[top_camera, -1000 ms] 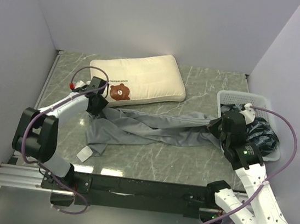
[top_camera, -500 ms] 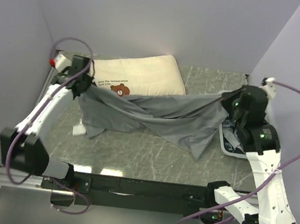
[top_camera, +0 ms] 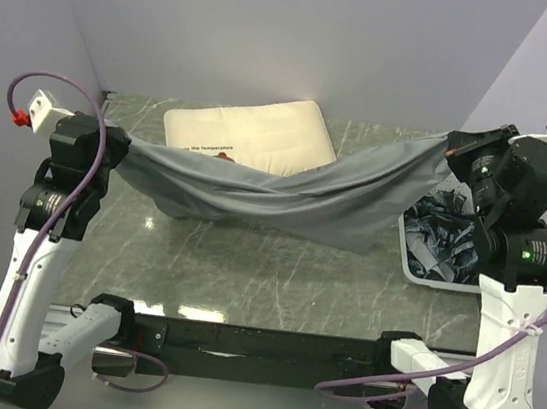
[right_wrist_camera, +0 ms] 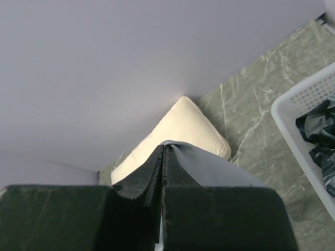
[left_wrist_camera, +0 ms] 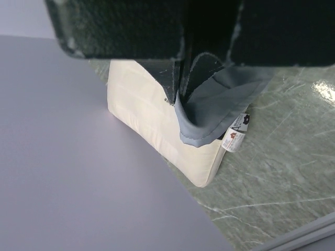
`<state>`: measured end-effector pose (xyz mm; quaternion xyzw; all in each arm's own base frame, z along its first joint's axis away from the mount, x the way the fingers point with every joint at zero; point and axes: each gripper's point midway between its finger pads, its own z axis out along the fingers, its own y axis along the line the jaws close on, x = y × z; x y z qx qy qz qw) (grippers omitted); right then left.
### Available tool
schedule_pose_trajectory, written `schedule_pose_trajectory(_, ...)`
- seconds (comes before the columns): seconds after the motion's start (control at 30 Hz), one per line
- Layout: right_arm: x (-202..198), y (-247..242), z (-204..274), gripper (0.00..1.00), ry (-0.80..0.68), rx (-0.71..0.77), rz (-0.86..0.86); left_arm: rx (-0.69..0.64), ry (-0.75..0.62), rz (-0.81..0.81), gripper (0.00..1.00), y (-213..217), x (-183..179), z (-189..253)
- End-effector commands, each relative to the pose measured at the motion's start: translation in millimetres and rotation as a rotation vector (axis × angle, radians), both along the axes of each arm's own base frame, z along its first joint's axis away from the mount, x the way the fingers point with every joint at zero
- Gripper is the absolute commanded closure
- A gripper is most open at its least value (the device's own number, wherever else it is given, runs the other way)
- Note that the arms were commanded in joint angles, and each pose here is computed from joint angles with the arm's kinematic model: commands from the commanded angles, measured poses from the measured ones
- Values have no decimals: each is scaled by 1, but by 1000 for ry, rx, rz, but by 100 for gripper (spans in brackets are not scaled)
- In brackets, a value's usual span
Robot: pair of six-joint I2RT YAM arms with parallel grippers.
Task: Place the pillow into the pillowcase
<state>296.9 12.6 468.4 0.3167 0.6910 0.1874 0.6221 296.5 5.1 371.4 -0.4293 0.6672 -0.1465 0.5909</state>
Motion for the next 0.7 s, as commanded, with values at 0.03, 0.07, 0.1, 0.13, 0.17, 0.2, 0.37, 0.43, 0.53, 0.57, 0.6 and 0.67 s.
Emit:
schedule_pose_trajectory(0.03,56,26,-48,99,129,-29,148,45,0,-61,99,-7,4,1)
schedule_pose_trajectory(0.07,80,38,-78,97,205,-19,212,47,0,-59,99,-6,8,3)
schedule_pose_trajectory(0.1,94,47,-96,89,241,-15,262,55,36,-58,99,-7,19,-5)
schedule_pose_trajectory(0.13,105,57,-113,84,286,-36,313,60,52,-50,99,-6,26,-7)
schedule_pose_trajectory(0.17,124,70,-149,79,376,-34,372,63,48,-54,99,-7,33,0)
schedule_pose_trajectory(0.2,128,77,-162,65,419,-50,398,74,106,-53,99,-5,48,-13)
schedule_pose_trajectory(0.37,113,102,-190,21,476,-208,392,56,192,-41,99,8,77,-42)
schedule_pose_trajectory(0.43,98,97,-204,15,489,-200,368,33,205,-29,99,16,82,-54)
schedule_pose_trajectory(0.53,61,100,-223,15,473,-171,370,10,242,-6,99,26,84,-80)
schedule_pose_trajectory(0.57,42,105,-215,15,419,-154,390,3,246,0,99,28,84,-84)
schedule_pose_trajectory(0.6,23,117,-251,15,460,-145,432,1,256,0,99,28,85,-89)
schedule_pose_trajectory(0.67,-6,129,-262,16,428,-104,454,-9,268,0,99,27,86,-96)
